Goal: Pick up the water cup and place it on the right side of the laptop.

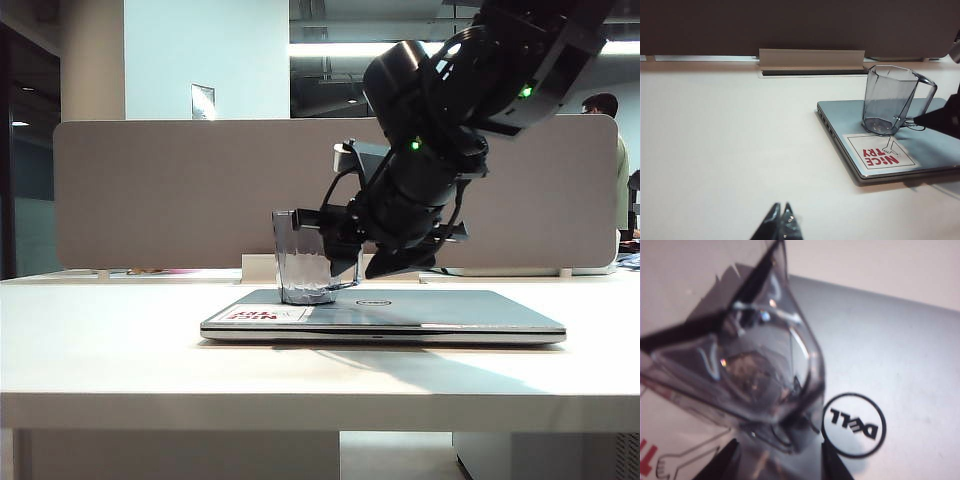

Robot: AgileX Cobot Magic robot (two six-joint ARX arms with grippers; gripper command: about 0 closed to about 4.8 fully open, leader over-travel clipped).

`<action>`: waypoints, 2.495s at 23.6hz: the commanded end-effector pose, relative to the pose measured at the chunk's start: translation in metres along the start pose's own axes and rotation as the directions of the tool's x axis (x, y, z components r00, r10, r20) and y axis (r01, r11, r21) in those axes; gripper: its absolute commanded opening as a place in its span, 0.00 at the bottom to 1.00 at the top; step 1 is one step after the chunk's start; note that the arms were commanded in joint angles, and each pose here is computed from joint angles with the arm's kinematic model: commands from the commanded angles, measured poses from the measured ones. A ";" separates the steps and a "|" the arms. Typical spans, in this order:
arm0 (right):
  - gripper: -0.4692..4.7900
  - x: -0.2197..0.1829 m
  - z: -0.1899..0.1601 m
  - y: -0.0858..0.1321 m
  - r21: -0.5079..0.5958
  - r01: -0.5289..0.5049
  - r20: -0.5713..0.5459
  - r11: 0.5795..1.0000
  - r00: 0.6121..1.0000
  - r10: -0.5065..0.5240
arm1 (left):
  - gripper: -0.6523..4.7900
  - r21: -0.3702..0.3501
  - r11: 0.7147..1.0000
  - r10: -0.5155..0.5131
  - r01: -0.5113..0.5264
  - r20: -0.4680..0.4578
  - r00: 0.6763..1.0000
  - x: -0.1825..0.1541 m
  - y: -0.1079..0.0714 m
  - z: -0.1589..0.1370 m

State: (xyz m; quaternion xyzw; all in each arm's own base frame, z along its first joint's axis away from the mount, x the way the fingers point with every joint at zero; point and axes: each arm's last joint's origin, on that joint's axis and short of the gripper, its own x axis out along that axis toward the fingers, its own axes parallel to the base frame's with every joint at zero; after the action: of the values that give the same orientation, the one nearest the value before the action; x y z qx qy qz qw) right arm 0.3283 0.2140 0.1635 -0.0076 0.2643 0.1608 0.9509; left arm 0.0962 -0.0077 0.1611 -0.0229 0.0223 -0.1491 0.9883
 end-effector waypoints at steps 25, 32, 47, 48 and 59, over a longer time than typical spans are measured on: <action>0.24 0.016 0.006 -0.018 0.072 0.096 0.155 0.993 0.982 -0.106 | 0.11 0.003 1.000 -0.004 0.004 0.015 1.000 0.000 0.000 0.003; 0.17 0.016 0.007 -0.018 0.073 0.094 0.165 0.993 0.981 -0.105 | 0.11 0.003 1.000 -0.005 0.005 0.015 1.000 0.000 0.000 0.003; 0.08 -0.007 0.032 -0.018 -0.064 0.115 0.228 0.991 0.969 -0.097 | 0.11 0.003 1.000 -0.004 0.004 0.015 1.000 0.000 0.000 0.003; 0.08 -0.011 0.036 -0.020 -0.058 0.119 0.232 0.991 0.967 -0.103 | 0.11 0.003 1.000 -0.004 0.004 0.015 1.000 0.000 0.000 0.003; 0.08 -0.080 0.043 -0.098 0.054 0.256 0.254 0.965 0.931 -0.261 | 0.11 0.003 1.000 -0.004 0.004 0.014 1.000 0.000 0.000 0.002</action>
State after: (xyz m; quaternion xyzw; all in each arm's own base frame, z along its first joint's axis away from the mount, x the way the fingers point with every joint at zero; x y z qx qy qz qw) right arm 0.3191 0.1086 0.2294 -0.0198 0.1490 0.0340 0.9881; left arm 0.0962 -0.0077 0.1611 -0.0238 0.0224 -0.1493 0.9883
